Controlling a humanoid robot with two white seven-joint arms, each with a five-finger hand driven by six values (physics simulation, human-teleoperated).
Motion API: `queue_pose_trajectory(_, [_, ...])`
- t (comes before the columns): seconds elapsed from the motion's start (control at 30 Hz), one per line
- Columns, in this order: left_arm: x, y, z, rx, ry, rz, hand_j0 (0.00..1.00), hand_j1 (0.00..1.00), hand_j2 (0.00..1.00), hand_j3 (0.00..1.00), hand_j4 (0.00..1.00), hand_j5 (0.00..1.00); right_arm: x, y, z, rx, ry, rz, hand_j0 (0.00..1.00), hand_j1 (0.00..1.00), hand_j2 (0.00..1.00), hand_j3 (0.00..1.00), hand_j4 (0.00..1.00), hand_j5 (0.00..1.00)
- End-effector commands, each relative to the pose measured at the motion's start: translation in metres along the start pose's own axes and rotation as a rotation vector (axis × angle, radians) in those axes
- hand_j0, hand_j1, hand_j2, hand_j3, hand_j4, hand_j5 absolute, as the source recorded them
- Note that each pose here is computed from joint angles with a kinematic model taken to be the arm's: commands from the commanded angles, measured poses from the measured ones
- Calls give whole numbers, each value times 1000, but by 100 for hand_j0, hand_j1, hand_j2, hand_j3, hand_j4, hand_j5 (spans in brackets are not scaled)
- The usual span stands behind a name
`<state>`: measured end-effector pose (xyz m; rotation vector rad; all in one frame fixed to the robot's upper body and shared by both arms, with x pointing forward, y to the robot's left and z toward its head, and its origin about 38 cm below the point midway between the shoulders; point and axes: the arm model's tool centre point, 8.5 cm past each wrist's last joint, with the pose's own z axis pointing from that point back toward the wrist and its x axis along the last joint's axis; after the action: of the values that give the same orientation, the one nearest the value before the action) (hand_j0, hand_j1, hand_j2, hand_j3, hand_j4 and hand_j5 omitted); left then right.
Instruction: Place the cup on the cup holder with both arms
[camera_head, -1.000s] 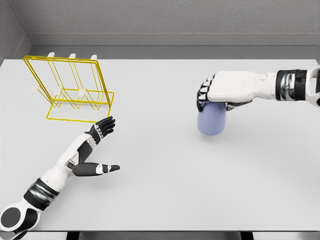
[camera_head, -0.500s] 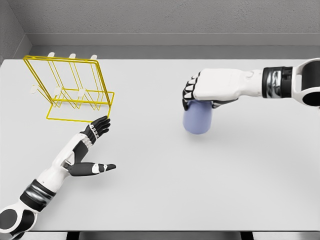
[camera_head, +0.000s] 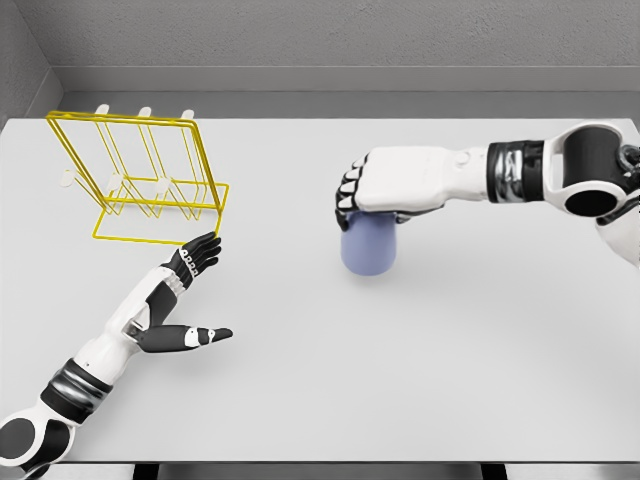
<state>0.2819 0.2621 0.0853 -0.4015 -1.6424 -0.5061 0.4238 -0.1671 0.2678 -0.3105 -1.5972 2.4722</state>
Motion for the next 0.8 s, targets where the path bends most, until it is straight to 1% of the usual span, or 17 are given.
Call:
queue_pose_trajectory(0.0, [0, -1, 0, -1, 0, 2, 100, 100, 100, 100, 100, 100, 3, -2, -6, -12, -14, -5, 51, 51, 51, 51, 51, 51])
queue_pose_trajectory(0.17, [0, 0, 1, -2, 3, -1, 100, 100, 100, 100, 100, 100, 6, 3, -12, 2, -22, -8, 51, 51, 51, 51, 51, 51])
queue_pose_trajectory(0.4, [-1, -1, 0, -2, 1, 1, 100, 100, 100, 100, 100, 100, 13, 1, -25, -17, -51, -11, 51, 51, 51, 51, 51, 51])
queue_pose_trajectory(0.5, [-1, -1, 0, -2, 1, 1, 100, 100, 100, 100, 100, 100, 14, 4, -28, -13, -53, -15, 51, 51, 51, 51, 51, 51])
queue_pose_trajectory(0.53, [-1, -1, 1, -2, 2, 0, 100, 100, 100, 100, 100, 100, 16, 3, -32, -13, -56, -6, 51, 51, 51, 51, 51, 51])
queue_pose_trajectory(0.57, [-1, -1, 0, -2, 1, 1, 100, 100, 100, 100, 100, 100, 17, 8, -34, -7, -57, -11, 51, 51, 51, 51, 51, 51])
queue_pose_trajectory(0.67, [-1, -1, 0, -2, 1, 3, 100, 100, 100, 100, 100, 100, 19, 11, -38, 1, -56, -6, 51, 51, 51, 51, 51, 51])
queue_pose_trajectory(0.77, [-1, -1, 0, -2, 1, 1, 100, 100, 100, 100, 100, 100, 20, 11, -42, 6, -55, 3, 51, 51, 51, 51, 51, 51])
